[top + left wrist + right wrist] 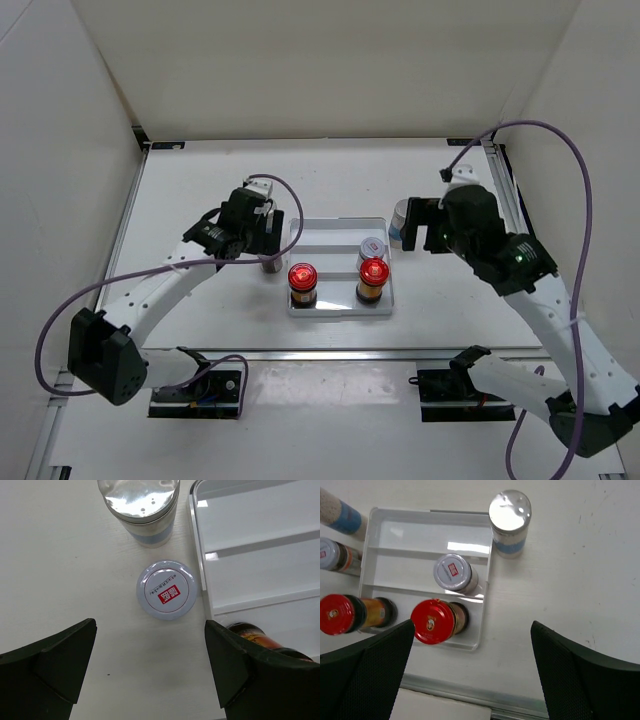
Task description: Organize the condiment bottles
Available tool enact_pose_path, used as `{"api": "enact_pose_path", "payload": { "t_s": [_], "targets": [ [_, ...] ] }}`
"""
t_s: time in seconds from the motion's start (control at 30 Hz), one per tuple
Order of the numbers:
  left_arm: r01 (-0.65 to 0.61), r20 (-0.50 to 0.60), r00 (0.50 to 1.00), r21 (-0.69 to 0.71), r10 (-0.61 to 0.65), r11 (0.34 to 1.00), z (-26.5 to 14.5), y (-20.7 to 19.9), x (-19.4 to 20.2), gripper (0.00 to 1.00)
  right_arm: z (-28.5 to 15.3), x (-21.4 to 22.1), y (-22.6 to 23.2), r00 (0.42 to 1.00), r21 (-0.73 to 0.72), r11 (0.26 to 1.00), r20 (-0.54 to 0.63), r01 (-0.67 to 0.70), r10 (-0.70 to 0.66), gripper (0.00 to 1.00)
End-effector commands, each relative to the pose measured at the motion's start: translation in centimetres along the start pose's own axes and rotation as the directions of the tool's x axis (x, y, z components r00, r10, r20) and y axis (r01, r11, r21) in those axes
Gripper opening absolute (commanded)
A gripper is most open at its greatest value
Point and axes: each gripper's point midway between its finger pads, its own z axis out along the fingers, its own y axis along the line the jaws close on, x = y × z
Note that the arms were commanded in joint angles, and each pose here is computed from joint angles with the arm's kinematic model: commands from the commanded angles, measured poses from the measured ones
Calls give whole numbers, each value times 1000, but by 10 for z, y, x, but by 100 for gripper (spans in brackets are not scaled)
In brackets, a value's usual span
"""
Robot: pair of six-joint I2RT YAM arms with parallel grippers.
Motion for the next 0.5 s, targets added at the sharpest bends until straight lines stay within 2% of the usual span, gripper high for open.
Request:
{"api": "enact_pose_path", "payload": {
  "t_s": [0.0,0.27,0.47],
  "targets": [
    [70,-25,997,68,-69,995,8,-3,-6,100,-14,26,-18,999,37,999,-41,24,-23,100],
    [157,-85,986,166,-144,974,28,0,-2,100,-28,35,-24,998,28,998,-48,52,-51,100],
    [151,-105,986,205,-132,967,32,-7,5,100,-29,33,-22,997,15,998,-43,59,-58,100]
  ]
}}
